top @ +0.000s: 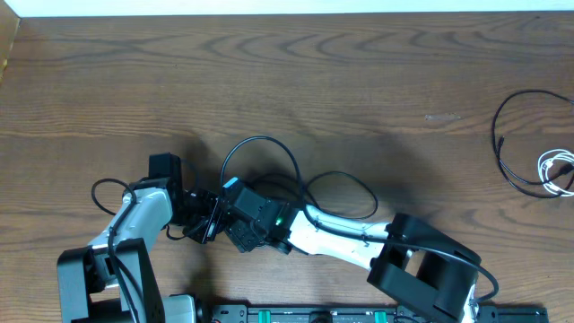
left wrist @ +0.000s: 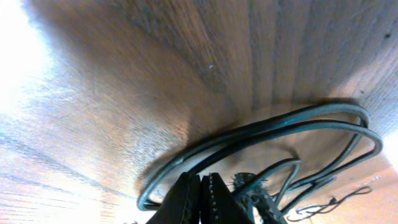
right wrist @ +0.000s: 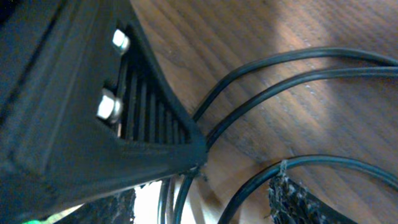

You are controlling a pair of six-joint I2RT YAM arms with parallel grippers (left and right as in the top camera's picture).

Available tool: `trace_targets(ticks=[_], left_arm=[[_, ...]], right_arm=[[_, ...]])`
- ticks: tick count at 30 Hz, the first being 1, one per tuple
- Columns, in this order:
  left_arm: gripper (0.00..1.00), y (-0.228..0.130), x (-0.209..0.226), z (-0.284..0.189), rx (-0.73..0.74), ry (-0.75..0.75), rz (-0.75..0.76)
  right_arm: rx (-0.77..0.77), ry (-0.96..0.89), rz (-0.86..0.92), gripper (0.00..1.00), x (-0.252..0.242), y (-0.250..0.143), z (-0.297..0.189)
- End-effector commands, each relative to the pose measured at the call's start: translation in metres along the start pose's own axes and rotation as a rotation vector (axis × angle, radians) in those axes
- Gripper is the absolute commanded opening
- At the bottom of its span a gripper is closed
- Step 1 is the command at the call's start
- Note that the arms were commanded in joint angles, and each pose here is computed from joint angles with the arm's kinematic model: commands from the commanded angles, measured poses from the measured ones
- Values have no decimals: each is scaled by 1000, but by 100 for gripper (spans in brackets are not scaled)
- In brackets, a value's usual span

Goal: Untangle cables

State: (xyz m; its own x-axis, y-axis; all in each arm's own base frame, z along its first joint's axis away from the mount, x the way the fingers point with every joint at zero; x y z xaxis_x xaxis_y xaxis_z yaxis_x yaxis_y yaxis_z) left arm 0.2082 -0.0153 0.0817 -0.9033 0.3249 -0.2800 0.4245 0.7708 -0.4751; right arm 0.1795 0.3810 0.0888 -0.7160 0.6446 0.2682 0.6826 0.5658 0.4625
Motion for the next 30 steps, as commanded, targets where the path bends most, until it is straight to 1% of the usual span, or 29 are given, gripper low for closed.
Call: trace_targets(ticks=[1,2,4,11,15,16,17,20,24,30], left_arm=[[8,-7,-20,-7,87,-123,30],[8,-7,-20,-7,86,-125,32],[8,-7,-20,-7,87,-125,31],[8,-6,-22,-8,80,-135,40],[8,-5,-23,-8,74,-142,47],[8,-5,-24,-8,72,-144,47],[8,-4,-23,-8,68,-146,45],[8,2,-22,-12,55,-164,25],[8,15,-18,-21,31,-199,-22],[8,31,-10,-33,-10,-250,-29]], right_arm=[[147,204,-139,66,26,-30,12],[150,219,-148,66,27,-30,12],[149,212,-159,61,26,-31,12],[157,103,-209,60,23,-37,15],[161,33,-217,48,18,-40,19],[164,22,-218,43,17,-41,20],[167,20,-217,40,16,-42,21],[175,19,-217,40,16,-44,23],[172,20,-216,46,16,-43,23],[145,28,-218,48,18,-37,15]])
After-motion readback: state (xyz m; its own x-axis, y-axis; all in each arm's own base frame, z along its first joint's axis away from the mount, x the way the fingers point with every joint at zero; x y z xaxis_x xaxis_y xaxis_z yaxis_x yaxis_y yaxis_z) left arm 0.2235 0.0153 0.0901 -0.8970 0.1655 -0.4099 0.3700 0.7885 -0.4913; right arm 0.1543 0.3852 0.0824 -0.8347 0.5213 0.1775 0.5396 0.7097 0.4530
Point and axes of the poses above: each gripper's point midway between its finger pads, its own z axis out along the fingers, its own x axis along the line the jaws close on, y = z × x, the point moved 9 cm from there along -z, back along the fingers, and after that the axes turned 1 degree about -z, right-handed, at the moved point
